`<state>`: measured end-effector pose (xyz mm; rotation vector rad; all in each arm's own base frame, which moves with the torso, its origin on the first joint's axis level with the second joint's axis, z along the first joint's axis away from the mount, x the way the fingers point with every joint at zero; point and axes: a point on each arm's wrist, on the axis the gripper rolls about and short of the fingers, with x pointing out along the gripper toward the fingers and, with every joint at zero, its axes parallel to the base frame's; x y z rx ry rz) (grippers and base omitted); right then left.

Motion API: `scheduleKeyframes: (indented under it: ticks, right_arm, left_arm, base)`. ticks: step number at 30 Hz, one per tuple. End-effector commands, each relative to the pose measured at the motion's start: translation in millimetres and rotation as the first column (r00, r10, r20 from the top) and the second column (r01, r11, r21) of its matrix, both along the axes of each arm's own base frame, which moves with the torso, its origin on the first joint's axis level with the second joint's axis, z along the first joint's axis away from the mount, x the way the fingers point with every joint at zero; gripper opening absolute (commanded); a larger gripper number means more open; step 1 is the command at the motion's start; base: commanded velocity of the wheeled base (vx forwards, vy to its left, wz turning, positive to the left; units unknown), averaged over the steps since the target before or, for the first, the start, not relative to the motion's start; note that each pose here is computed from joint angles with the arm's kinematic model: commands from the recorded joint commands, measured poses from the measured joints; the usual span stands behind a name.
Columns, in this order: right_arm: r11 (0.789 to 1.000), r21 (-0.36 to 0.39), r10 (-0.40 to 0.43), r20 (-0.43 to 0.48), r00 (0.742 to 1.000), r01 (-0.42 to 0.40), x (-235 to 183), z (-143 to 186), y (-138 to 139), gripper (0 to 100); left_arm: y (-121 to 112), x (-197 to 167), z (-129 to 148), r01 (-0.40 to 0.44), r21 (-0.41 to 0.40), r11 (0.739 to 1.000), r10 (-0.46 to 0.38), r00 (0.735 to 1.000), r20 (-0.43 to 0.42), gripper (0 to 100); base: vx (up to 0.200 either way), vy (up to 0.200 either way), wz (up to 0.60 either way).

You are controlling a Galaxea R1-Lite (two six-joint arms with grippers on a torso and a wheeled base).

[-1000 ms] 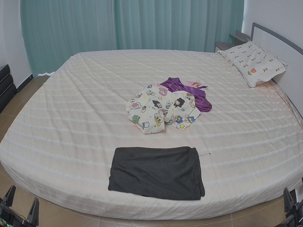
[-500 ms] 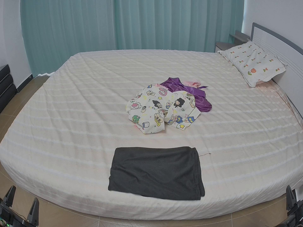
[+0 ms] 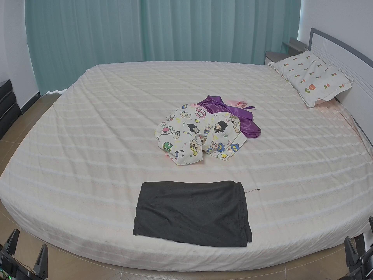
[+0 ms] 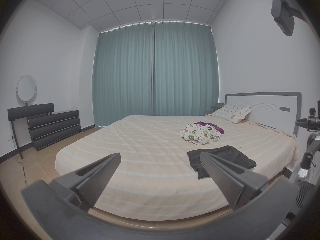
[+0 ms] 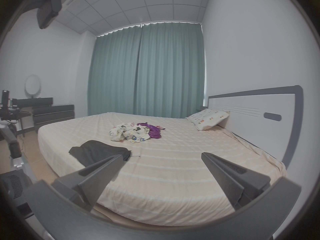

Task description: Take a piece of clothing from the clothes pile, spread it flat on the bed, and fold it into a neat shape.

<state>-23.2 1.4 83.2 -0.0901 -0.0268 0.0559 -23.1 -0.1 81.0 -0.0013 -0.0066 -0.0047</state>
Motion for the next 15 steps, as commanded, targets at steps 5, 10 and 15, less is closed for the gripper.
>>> scheduleKeyframes:
  ticks: [5, 10, 15]
  right_arm:
    - [1.000, -0.013, 0.029, 0.016, 0.999, -0.028, -0.3, -1.3, 0.6, 100]
    - [0.998, -0.017, 0.056, 0.038, 0.998, -0.056, 0.3, -1.0, 1.3, 100]
    - [0.998, -0.039, 0.057, 0.045, 0.997, -0.055, 0.3, -0.4, 1.5, 100]
  left_arm:
    - [0.0, 1.0, -5.0, 0.000, -0.002, 1.000, 0.000, 1.000, -0.013, 100]
    - [0.0, 1.0, -5.0, 0.000, -0.002, 1.000, 0.000, 1.000, -0.013, 100]
    - [0.0, 1.0, -5.1, 0.000, 0.000, 1.000, 0.000, 1.000, -0.014, 100]
  base:
    - [0.000, 0.000, 0.00]
    - [0.000, 0.000, 0.00]
    - [0.000, 0.000, 0.00]
